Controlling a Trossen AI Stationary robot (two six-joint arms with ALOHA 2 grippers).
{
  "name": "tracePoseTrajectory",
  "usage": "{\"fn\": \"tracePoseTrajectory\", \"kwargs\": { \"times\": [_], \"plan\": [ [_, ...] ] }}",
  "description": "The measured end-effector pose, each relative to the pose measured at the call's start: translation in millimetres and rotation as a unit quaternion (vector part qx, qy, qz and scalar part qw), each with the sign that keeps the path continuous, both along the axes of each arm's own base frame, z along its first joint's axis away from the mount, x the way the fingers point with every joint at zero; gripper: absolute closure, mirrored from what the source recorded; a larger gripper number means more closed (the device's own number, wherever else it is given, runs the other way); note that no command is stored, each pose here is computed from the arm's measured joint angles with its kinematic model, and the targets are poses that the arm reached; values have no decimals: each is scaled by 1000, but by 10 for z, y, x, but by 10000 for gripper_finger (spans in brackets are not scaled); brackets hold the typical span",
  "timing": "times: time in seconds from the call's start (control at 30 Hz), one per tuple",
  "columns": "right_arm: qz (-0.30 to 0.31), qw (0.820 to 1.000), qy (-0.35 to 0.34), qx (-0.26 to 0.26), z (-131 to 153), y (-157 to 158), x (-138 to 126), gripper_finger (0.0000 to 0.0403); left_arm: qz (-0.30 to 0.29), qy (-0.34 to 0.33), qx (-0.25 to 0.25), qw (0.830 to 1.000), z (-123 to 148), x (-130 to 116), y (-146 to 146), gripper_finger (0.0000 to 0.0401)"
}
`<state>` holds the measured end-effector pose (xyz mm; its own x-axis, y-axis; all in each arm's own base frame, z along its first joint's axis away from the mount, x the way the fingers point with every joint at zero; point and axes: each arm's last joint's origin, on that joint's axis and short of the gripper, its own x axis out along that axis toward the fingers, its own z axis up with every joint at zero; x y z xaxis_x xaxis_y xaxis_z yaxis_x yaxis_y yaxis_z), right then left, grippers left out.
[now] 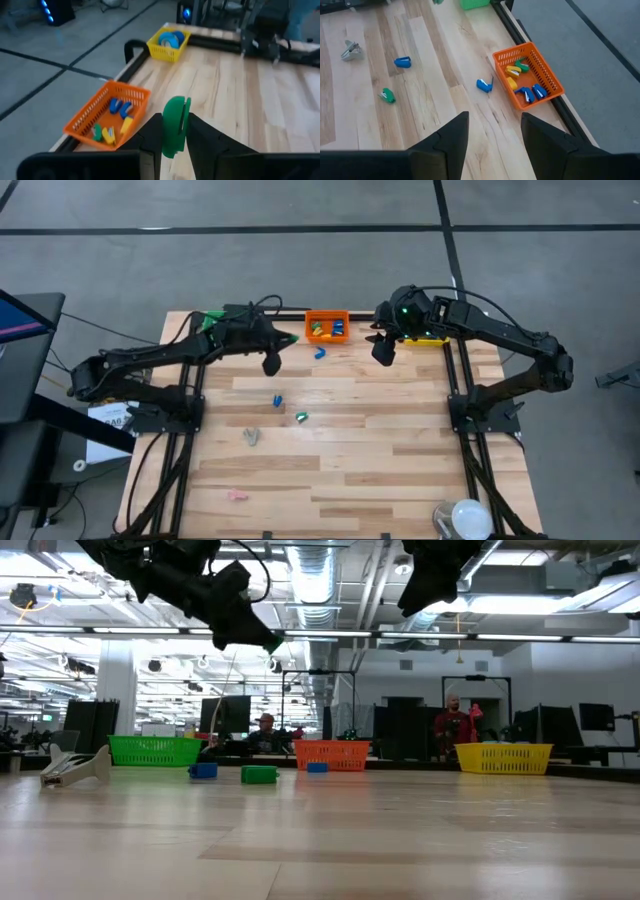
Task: Pick and place Stapler, Stapler remover, tape
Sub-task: Put the green stapler into the orange bin
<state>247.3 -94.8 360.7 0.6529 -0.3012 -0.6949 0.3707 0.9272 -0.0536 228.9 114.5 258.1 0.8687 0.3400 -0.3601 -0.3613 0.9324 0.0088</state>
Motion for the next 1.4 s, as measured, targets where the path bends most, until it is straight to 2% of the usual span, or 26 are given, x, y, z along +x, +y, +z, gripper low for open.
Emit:
{"fn": "tracePoseTrajectory", "kwargs": {
  "times": [0.17, 0.43, 0.63, 0.9, 1.4],
  "plan": [
    [0, 1000, 0, 0, 0, 0, 0, 230, 13, -25, -6, 1000, 91, 10, 49, 339],
    [0, 1000, 0, 0, 0, 0, 0, 230, 47, -67, 7, 997, 423, 62, 287, 339],
    [0, 1000, 0, 0, -1, 0, 1, 230, 47, -75, 7, 996, 538, 208, 504, 339],
    [0, 1000, 0, 0, -2, 0, 1, 230, 40, -32, -7, 999, 292, 495, 730, 339],
    [1, 1000, 10, 4, -52, -16, 44, 230, 55, 51, -63, 995, -406, 694, 1006, 339]
  ]
}}
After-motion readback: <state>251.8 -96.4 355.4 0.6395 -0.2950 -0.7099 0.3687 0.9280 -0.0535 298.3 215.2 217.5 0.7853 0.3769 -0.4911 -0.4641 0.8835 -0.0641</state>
